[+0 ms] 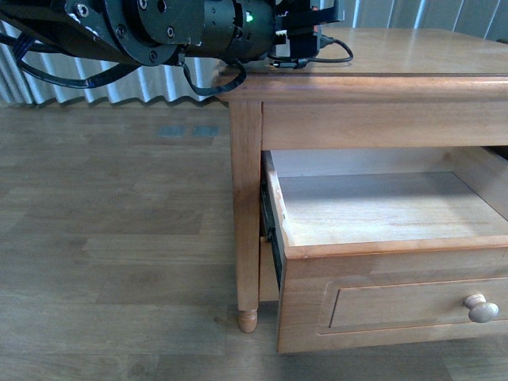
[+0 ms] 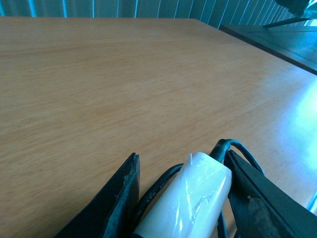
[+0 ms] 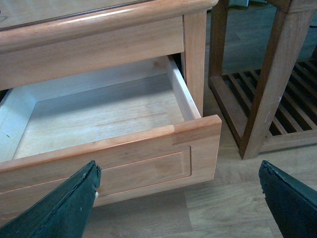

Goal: Put charger into drawer

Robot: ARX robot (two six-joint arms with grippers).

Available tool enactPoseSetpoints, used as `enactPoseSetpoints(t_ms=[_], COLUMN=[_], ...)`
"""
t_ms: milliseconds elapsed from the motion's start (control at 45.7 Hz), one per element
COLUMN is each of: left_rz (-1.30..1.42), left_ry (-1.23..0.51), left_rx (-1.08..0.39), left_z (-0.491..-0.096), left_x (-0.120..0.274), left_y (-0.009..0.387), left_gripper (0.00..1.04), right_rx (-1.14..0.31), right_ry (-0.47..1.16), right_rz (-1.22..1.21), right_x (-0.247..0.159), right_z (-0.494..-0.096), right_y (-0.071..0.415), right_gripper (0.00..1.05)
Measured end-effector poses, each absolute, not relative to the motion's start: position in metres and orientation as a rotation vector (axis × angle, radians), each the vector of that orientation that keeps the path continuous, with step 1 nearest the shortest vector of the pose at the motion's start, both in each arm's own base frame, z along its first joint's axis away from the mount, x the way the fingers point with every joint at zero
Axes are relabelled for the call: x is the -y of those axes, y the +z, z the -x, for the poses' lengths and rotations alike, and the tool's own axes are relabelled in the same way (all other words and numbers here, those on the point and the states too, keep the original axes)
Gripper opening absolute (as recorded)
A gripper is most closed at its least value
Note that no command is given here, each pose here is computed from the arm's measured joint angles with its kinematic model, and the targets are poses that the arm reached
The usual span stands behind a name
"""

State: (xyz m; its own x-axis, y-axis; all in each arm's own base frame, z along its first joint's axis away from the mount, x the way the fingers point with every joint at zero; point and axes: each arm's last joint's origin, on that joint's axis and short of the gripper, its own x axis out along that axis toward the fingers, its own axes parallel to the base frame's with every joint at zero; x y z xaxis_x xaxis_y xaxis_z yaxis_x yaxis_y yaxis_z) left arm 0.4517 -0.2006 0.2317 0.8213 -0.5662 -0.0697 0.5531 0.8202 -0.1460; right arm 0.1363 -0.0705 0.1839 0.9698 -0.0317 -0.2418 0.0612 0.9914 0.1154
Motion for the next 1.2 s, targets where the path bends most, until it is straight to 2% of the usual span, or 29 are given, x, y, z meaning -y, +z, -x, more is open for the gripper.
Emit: enactPoseSetpoints(t_ms=[329, 657, 876, 1205], left_rz=[0.133, 0.108, 0.092, 0.076], left_ry=[-0.758, -0.901, -0.973, -0.954], left_rx=[-0.026, -0.057, -0.111, -0.286], left_z=[-0.407, -0.375, -0.362, -0.37], left_x=[0.242, 0.287, 0.312, 0.324], left_y=[0.26, 0.255, 0.237, 0.184], left_gripper=[0.48, 0.48, 0.48, 0.48], right_rx=[-0.242, -0.242, -0.242, -0.242], right_ry=[-0.047, -0.047, -0.047, -0.047], right_rz=[-0.123, -0.123, -0.123, -0.123], right_x=[0.07, 0.07, 0.07, 0.07], right_z=[-0.136, -0.136, -0.136, -0.136], right_y=[0.184, 0.184, 0.184, 0.184], right_gripper=[0.96, 0.96, 0.96, 0.96])
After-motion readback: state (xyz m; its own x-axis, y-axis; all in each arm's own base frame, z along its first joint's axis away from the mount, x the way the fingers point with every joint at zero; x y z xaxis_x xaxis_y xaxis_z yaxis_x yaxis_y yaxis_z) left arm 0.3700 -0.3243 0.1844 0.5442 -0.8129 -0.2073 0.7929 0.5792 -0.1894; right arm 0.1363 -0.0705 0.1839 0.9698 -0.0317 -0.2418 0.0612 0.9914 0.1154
